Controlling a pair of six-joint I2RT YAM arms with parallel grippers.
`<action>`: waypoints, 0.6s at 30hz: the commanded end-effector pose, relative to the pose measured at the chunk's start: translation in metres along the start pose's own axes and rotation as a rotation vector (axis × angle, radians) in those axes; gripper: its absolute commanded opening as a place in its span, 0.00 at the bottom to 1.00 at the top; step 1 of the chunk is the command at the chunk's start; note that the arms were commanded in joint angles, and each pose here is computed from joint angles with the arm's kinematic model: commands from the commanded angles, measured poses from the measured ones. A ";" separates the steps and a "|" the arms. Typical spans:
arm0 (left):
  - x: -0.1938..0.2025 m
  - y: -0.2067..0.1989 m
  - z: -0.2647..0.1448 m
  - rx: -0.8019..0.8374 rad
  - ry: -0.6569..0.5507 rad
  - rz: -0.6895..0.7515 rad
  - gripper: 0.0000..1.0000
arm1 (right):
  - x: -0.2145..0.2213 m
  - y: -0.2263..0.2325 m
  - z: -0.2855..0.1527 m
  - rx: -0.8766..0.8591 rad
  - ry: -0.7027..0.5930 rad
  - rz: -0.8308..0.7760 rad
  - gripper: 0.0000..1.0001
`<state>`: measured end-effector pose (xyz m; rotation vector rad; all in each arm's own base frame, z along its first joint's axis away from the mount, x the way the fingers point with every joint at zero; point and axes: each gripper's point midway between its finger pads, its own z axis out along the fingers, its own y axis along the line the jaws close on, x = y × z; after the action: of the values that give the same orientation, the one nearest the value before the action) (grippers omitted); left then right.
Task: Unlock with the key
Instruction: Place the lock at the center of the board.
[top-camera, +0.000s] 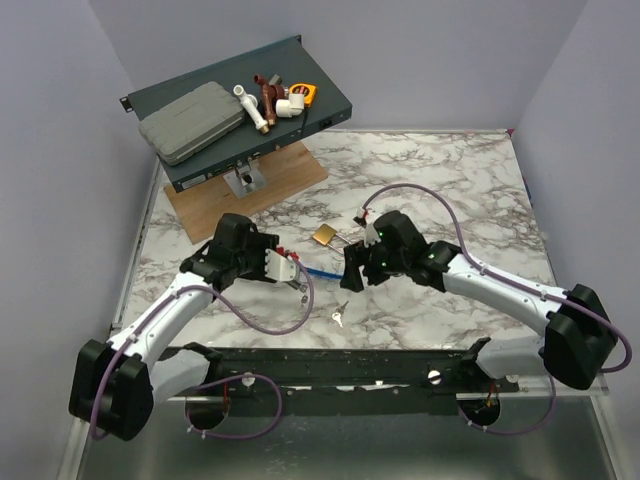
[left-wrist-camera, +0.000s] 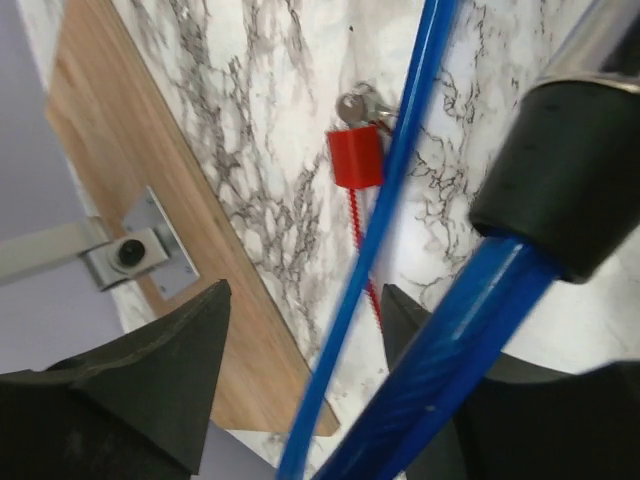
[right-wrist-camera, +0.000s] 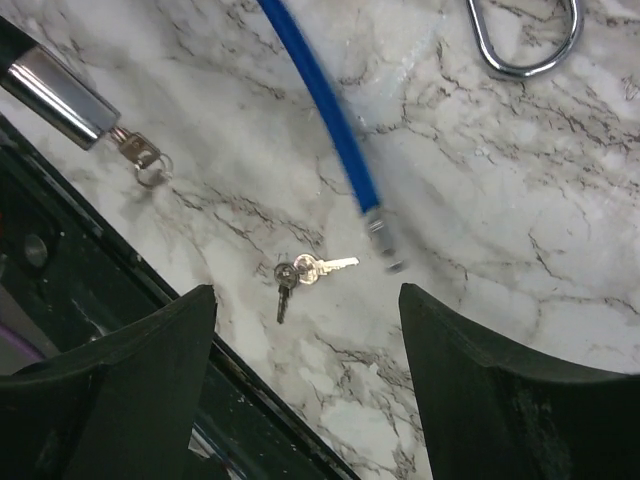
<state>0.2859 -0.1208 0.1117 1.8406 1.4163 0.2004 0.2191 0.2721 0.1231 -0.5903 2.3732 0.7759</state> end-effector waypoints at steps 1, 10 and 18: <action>0.009 -0.004 -0.008 0.118 0.093 -0.189 0.66 | 0.021 -0.008 0.005 0.094 0.048 -0.077 0.75; 0.012 0.014 -0.010 0.143 0.155 -0.400 0.83 | 0.046 0.007 0.022 0.094 0.085 -0.130 0.71; 0.027 -0.014 -0.019 0.160 0.199 -0.334 0.99 | 0.061 0.006 0.031 0.094 0.135 -0.147 0.68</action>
<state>0.2903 -0.1043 0.1185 1.6802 1.8716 0.0611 0.1803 0.2816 0.0779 -0.7693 2.4368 0.6132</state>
